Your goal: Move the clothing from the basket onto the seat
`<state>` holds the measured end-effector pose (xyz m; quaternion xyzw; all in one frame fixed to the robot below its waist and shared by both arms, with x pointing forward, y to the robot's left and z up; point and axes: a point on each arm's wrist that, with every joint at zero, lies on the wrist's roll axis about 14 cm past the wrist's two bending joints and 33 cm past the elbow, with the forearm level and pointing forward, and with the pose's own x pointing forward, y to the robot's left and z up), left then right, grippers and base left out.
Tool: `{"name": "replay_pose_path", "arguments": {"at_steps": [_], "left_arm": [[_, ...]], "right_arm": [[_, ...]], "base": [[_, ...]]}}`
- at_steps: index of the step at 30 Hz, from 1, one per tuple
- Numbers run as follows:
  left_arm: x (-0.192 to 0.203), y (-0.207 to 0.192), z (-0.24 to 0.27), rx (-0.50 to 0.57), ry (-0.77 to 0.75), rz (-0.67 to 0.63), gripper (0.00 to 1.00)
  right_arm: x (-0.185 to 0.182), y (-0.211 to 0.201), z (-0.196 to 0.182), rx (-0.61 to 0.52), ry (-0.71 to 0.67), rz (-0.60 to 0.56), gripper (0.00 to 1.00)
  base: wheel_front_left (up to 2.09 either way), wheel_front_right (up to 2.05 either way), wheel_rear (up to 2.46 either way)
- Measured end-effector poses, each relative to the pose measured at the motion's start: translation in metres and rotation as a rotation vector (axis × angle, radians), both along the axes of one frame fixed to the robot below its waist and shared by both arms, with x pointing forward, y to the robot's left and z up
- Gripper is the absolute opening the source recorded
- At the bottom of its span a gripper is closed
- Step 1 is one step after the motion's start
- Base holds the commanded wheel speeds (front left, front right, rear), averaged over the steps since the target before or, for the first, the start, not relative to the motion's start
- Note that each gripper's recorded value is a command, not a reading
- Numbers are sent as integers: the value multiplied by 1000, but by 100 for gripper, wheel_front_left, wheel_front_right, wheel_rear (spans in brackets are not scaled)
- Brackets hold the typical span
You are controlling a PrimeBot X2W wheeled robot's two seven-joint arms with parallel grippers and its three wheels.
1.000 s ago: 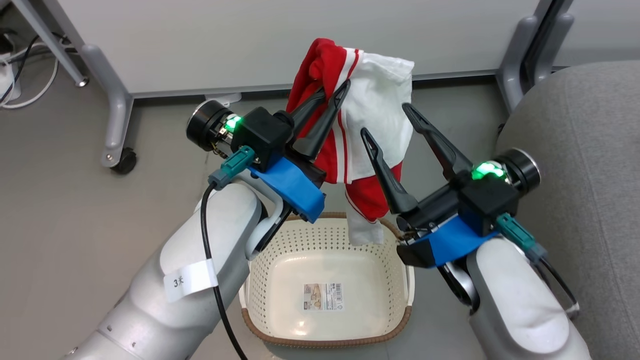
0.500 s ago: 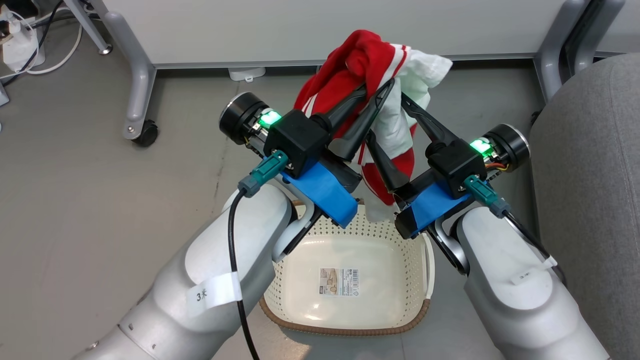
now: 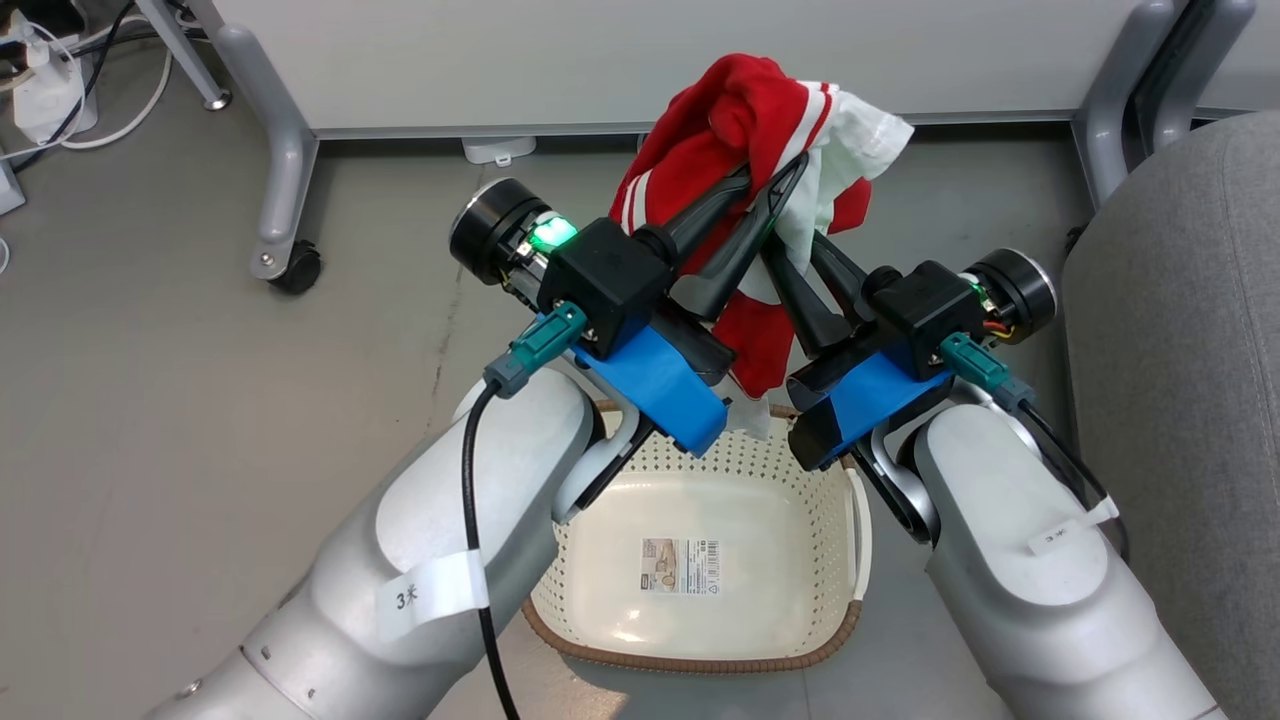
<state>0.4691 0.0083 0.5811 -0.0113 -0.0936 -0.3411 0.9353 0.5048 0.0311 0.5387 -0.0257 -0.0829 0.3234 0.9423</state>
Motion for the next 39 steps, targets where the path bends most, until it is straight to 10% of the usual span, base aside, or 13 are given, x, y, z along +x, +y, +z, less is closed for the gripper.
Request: {"name": "replay_pose_path", "arguments": {"at_steps": [6,8,39], "left_arm": [[1,1,2,-3,-4,6,0],[5,6,2,-7,-3,25,100],[14,-39,-28,21,25,-94,100]], "right_arm": [[0,-3,1,4,2,-7,0],[0,-4,2,7,2,-9,0],[16,-106,4,86,-2,-284,0]], "base": [[0,0,0],[0,0,0],[0,0,0]]}}
